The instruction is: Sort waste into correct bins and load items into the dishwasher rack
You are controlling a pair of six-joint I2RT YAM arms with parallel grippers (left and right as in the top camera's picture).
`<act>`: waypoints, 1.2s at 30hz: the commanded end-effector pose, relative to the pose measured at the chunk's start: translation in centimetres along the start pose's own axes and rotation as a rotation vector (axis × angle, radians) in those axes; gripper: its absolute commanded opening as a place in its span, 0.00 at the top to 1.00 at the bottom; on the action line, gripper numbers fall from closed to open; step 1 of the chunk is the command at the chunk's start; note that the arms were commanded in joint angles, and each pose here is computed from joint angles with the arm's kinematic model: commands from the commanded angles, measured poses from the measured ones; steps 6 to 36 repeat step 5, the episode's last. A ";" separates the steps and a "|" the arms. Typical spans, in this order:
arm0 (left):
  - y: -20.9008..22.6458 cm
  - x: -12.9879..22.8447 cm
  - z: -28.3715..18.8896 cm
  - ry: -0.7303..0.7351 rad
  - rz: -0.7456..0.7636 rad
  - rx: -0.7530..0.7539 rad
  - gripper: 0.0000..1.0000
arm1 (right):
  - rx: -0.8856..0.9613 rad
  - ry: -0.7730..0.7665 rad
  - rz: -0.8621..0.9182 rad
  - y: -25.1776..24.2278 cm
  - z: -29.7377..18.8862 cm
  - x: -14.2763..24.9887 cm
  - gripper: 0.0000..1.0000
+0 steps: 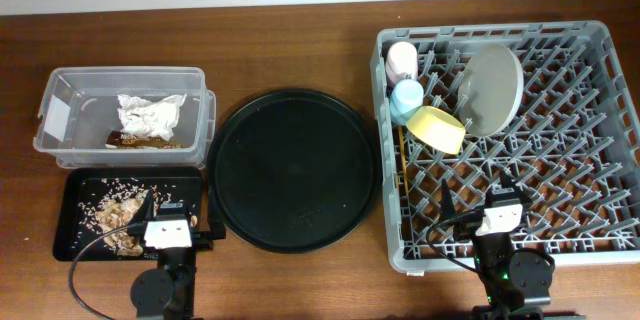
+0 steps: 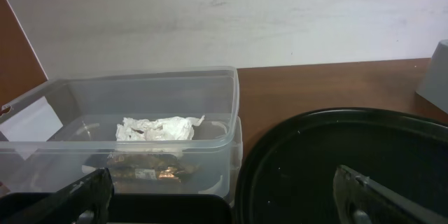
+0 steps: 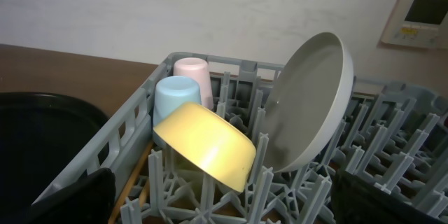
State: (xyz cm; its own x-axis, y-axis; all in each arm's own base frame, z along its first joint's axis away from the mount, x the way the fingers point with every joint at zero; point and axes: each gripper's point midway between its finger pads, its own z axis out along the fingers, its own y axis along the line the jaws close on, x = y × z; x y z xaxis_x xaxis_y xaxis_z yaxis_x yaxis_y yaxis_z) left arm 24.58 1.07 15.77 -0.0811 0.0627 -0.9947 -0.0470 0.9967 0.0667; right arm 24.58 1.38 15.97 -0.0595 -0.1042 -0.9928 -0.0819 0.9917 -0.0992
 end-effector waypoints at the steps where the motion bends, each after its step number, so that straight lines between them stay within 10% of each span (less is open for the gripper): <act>1: -0.3 0.1 0.0 0.001 0.020 0.018 0.01 | 0.006 0.005 0.004 -0.1 0.0 0.3 0.02; 36: -0.3 0.1 0.0 0.001 0.020 0.018 0.01 | 0.006 0.005 0.004 -0.1 0.0 0.3 0.01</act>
